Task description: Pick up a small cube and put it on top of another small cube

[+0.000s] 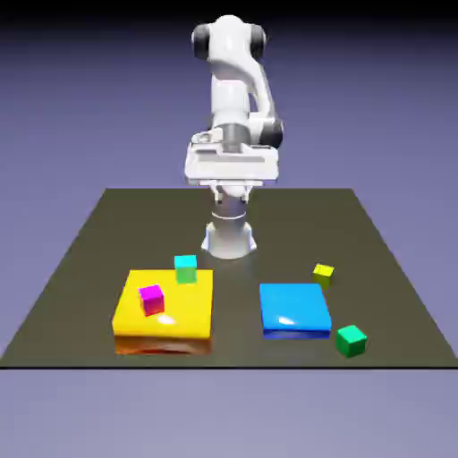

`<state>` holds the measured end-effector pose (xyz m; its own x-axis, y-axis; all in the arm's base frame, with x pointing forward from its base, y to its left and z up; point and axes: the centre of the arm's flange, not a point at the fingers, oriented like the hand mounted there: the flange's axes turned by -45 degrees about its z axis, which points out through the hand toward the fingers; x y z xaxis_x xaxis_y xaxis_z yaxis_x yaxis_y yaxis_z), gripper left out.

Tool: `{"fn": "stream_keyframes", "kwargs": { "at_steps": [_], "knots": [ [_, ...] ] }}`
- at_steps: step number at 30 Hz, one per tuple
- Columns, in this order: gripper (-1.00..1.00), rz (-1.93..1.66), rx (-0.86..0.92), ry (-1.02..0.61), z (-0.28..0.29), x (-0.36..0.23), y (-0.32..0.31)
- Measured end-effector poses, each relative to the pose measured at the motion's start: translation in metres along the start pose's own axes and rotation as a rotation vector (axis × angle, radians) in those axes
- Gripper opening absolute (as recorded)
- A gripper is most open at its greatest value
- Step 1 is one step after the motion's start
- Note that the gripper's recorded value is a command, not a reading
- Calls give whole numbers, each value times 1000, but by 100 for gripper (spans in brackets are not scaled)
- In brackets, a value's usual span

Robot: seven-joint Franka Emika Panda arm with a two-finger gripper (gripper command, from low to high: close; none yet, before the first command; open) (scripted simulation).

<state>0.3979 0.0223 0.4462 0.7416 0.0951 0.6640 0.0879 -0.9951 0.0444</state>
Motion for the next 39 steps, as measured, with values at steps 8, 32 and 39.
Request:
{"fn": "stream_keyframes", "kwargs": {
  "at_steps": [8, 32, 39],
  "knots": [
    [0, -298, 103, -437, 84, -32, -125],
    [0, -1142, 26, -1310, 156, -314, -354],
    [-100, -1137, 25, -1311, 132, -265, -369]
  ]
}}
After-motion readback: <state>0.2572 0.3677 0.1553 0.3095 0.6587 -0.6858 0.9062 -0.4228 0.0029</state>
